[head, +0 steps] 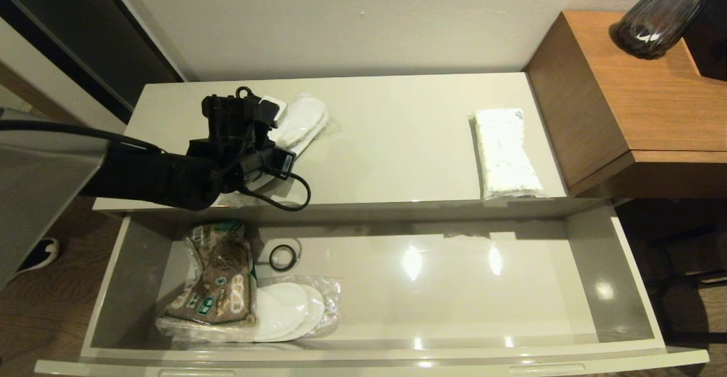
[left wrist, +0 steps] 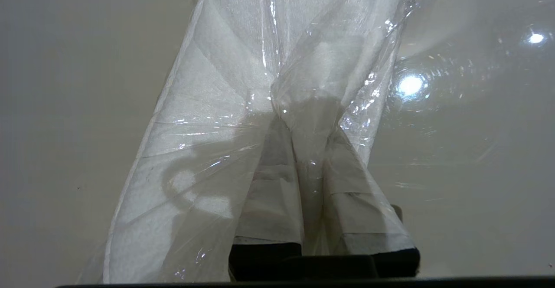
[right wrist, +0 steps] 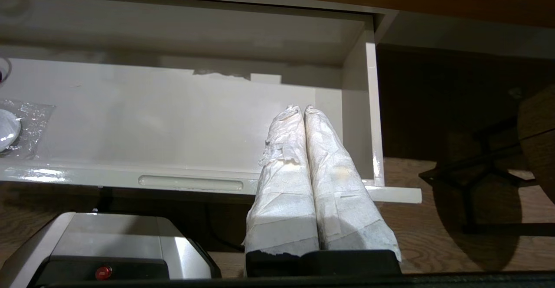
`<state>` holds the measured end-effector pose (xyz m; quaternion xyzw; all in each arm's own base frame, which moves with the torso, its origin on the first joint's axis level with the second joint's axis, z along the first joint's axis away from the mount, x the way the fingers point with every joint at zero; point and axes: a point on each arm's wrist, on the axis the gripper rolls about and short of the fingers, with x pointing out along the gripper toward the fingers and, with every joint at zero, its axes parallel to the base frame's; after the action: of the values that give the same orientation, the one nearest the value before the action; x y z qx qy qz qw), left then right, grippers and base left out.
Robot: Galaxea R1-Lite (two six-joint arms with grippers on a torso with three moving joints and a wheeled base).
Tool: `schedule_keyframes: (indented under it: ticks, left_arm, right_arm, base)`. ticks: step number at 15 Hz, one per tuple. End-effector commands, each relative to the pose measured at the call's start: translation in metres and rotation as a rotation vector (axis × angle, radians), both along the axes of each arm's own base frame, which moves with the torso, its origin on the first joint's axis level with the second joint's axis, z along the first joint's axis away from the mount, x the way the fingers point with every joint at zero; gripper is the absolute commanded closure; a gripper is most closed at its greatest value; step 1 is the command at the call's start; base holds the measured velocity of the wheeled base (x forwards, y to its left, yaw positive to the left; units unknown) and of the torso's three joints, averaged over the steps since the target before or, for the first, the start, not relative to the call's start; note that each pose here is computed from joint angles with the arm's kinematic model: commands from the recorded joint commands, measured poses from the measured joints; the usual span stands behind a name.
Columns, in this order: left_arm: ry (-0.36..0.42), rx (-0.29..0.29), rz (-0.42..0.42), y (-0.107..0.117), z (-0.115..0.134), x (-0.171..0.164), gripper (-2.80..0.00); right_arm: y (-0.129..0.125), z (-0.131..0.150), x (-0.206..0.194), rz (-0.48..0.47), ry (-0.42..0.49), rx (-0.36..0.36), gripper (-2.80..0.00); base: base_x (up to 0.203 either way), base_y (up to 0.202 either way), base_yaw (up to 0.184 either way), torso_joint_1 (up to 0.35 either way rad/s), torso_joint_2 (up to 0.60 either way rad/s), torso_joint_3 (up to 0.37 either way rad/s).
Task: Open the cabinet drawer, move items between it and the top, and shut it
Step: Place the disposable slippers on the table
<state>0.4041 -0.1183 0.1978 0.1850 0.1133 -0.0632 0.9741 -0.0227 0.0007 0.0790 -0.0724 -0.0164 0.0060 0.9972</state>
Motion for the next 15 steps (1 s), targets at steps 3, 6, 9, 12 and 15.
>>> schedule_keyframes:
  ticks: [3,6,9,12,15]
  left_arm:
    - [-0.007,0.002,0.001,0.000,0.003,0.000,0.00]
    - [-0.012,-0.001,-0.001,-0.001,0.003,0.001,0.00]
    - [-0.012,0.000,-0.001,-0.002,0.002,0.003,0.00]
    - [-0.011,-0.002,-0.034,-0.005,0.004,0.004,-2.80]
    - [-0.031,-0.013,-0.045,-0.007,0.011,0.002,-2.80]
  right_arm:
    - [0.000,0.000,0.000,0.001,0.003,-0.001,0.00]
    - [0.000,0.000,0.000,0.001,0.003,-0.001,0.00]
    - [0.000,0.000,0.000,0.001,0.003,-0.002,0.00]
    - [0.000,0.000,0.000,-0.001,0.003,-0.001,0.00]
    - [0.000,0.000,0.000,0.001,0.002,-0.002,0.00]
  base:
    - [0.000,0.000,0.000,0.000,0.00,0.000]
    - [0.000,0.000,0.000,0.000,0.00,0.000]
    - [0.000,0.000,0.000,0.000,0.00,0.000]
    - [0.000,0.000,0.000,0.000,0.00,0.000]
    - [0.000,0.000,0.000,0.000,0.00,0.000]
